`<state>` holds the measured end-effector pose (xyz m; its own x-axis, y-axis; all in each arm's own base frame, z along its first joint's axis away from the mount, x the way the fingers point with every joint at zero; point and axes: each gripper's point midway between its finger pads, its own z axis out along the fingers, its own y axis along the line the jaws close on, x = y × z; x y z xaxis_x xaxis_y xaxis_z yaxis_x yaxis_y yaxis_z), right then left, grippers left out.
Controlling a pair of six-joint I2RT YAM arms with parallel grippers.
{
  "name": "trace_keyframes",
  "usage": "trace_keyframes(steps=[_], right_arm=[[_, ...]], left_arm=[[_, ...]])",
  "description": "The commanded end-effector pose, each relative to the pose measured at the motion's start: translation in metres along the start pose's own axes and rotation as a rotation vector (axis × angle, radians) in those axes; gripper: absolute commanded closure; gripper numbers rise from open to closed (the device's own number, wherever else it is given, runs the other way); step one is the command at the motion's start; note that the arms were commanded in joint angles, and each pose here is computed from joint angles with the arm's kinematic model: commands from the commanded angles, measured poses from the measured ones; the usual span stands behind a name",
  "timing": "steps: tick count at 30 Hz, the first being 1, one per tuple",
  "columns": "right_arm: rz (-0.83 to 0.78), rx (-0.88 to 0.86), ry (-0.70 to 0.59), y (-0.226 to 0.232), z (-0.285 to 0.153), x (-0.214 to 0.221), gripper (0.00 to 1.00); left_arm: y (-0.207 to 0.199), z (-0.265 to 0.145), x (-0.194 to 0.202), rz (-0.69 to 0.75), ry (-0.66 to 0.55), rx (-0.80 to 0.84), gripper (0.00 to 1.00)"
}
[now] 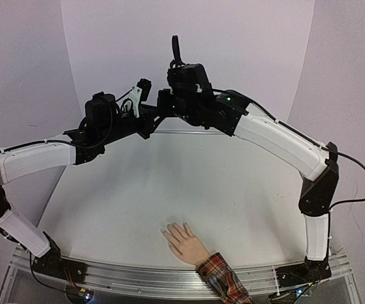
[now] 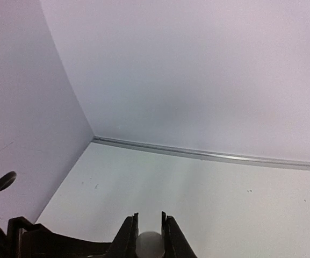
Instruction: Paint the nails
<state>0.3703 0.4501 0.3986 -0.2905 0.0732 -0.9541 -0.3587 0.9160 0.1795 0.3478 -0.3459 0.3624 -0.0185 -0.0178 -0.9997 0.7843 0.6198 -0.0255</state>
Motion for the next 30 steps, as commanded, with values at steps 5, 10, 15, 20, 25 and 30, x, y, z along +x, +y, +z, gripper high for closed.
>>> trace_keyframes(steps=[5,10,15,20,25,30], right_arm=[[-0.070,-0.137,0.109,0.005,-0.057,-0.009,0.29],[-0.144,-0.418,0.168,0.008,-0.086,-0.014,0.17],[-0.235,-0.814,0.179,0.025,-0.130,-0.007,0.17],[-0.230,-1.244,0.129,0.046,-0.184,-0.016,0.21],[-0.218,-1.419,0.118,0.064,-0.193,-0.023,0.36],[-0.183,-1.480,0.125,0.075,-0.186,-0.027,0.52]], left_arm=[[0.038,-0.015,-0.039,0.003,-0.152,-0.133,1.00],[0.006,-0.034,-0.033,-0.010,-0.135,0.024,1.00],[-0.056,-0.072,-0.048,0.003,-0.172,0.361,1.00],[-0.109,-0.106,-0.062,-0.031,-0.159,0.719,1.00],[-0.122,-0.118,-0.071,-0.055,-0.169,0.835,1.00],[-0.127,-0.119,-0.074,-0.062,-0.167,0.890,1.00]])
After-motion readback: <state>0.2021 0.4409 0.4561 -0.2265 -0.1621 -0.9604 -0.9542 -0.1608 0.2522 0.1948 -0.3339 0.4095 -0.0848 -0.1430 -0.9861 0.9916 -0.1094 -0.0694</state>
